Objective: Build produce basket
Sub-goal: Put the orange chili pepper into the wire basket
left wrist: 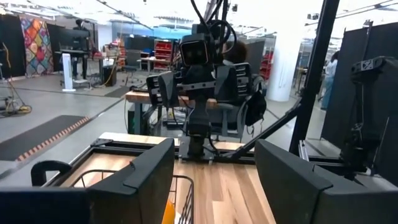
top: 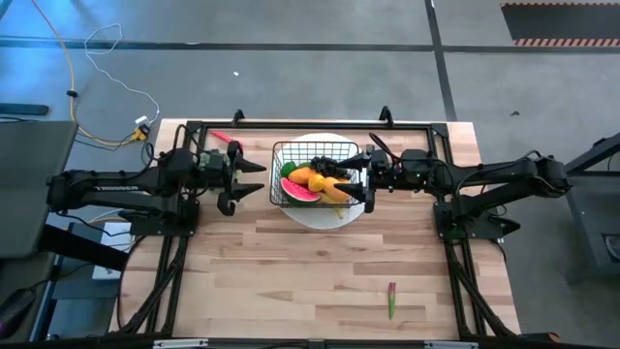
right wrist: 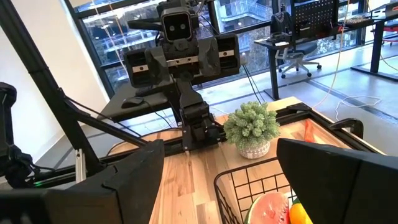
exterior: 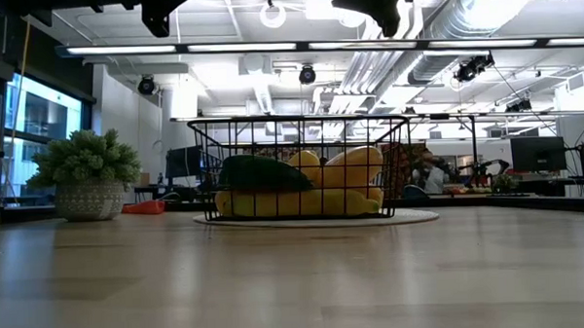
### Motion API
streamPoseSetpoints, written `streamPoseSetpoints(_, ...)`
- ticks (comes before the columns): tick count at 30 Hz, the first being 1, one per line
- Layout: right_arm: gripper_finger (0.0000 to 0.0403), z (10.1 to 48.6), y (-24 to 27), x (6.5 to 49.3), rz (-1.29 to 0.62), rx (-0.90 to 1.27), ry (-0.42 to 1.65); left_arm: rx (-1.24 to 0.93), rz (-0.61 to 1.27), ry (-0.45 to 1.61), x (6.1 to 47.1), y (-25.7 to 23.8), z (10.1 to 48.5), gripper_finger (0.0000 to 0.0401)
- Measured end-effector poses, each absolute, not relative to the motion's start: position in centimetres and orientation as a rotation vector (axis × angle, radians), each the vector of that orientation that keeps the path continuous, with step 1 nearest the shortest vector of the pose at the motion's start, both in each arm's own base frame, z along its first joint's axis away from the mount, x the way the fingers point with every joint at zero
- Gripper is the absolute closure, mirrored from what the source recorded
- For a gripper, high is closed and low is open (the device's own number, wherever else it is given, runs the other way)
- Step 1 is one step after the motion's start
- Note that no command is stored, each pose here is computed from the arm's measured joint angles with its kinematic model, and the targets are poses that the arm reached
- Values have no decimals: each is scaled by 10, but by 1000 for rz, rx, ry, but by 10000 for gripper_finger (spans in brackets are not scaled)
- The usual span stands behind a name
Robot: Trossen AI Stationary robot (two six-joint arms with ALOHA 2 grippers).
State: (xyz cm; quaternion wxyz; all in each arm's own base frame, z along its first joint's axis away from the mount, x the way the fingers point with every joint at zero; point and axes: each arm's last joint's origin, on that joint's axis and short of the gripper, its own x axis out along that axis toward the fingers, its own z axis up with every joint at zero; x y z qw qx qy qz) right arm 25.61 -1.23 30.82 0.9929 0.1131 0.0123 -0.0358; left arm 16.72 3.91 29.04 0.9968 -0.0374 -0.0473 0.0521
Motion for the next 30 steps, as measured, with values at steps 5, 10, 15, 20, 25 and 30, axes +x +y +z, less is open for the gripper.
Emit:
streamPoseSetpoints(5, 109, 308, -12, 256, -72, 227, 24, -75, 104, -95, 167, 39, 290, 189)
streamPoseSetpoints(10, 109, 308, -12, 256, -72, 227, 25, -75, 104, -95, 167, 39, 290, 190)
streamPoseSetpoints(15, 109, 308, -12, 256, -72, 227, 25, -75, 104, -95, 167, 39, 290, 190)
streamPoseSetpoints(20, 109, 308, -12, 256, -72, 225, 25, -75, 104, -96, 167, 39, 290, 190)
streamPoseSetpoints(25, 109, 308, -12, 256, -71, 216, 25, -75, 105, -96, 167, 39, 290, 190)
streamPoseSetpoints(30, 109, 308, -12, 256, -72, 216, 25, -146, 212, -101, 167, 42, 292, 190)
